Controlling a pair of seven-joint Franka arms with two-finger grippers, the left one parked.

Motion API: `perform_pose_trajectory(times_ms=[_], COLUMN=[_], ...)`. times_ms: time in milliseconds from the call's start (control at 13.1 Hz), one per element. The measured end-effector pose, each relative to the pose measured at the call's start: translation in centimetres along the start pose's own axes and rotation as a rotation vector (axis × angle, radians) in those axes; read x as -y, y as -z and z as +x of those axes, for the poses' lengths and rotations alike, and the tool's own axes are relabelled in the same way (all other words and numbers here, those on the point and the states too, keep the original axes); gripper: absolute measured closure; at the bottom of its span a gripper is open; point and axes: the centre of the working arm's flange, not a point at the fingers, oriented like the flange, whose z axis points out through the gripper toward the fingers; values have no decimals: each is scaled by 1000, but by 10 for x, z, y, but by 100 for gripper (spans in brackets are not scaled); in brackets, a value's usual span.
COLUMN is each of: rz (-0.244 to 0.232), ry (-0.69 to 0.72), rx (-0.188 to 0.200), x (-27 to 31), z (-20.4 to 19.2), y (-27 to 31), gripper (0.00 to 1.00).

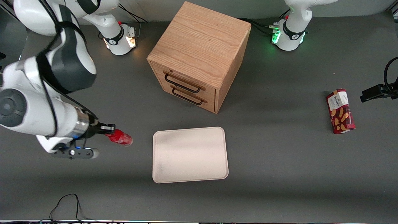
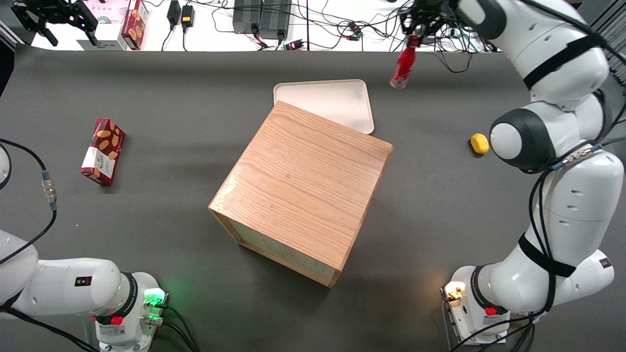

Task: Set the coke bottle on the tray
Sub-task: 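Lift the bottle and carry it over the cream tray's edge, then lower the bottle onto the tray and open the right gripper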

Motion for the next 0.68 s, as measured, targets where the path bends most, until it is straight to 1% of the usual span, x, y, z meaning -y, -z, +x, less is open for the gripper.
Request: perform_pose_trajectory(times_ms=[228, 380, 533, 685], rz=[35, 62, 70, 50], ry=[-12, -45, -66, -82], rx=[-64, -106, -120, -134], x=[31, 44, 61, 76], z=[20, 32, 36, 37], y=[-40, -62, -85, -105], gripper=[69, 69, 69, 69])
